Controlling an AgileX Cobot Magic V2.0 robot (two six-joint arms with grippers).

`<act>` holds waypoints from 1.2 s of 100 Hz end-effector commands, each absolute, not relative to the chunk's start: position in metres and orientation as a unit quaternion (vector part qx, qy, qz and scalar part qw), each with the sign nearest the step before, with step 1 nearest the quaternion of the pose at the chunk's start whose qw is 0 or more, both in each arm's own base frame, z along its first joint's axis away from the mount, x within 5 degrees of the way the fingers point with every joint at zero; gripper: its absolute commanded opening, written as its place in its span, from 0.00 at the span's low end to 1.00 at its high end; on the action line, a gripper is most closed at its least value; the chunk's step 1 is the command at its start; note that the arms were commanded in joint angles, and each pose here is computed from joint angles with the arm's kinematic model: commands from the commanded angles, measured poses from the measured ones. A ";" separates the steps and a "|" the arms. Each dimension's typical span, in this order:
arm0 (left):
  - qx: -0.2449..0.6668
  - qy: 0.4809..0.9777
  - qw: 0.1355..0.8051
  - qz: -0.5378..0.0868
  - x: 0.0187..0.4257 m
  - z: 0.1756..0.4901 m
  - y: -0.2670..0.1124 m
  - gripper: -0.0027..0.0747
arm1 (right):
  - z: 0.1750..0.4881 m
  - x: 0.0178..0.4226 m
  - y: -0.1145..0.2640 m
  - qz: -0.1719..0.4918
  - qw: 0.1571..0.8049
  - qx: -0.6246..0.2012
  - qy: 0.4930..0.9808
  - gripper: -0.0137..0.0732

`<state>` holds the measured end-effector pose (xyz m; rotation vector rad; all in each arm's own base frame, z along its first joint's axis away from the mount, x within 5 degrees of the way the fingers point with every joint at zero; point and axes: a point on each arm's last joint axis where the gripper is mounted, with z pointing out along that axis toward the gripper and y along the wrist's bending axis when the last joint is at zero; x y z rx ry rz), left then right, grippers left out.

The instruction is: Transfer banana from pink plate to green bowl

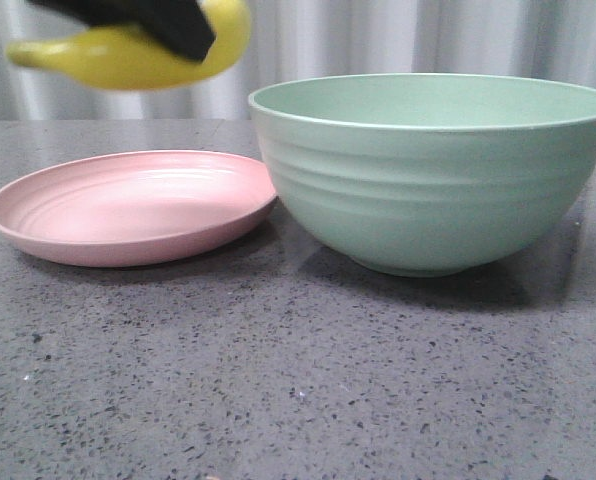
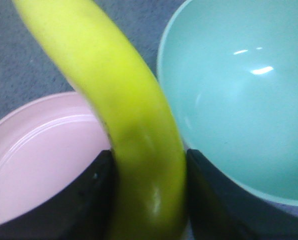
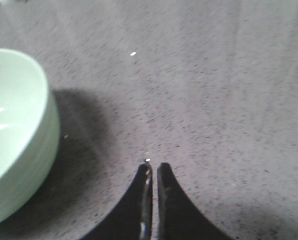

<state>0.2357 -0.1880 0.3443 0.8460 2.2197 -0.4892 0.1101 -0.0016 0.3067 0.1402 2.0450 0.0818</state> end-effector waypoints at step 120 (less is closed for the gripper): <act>0.426 0.774 0.369 -0.289 0.170 0.379 -0.248 0.29 | 0.371 0.245 0.100 0.382 0.378 0.096 0.838 0.60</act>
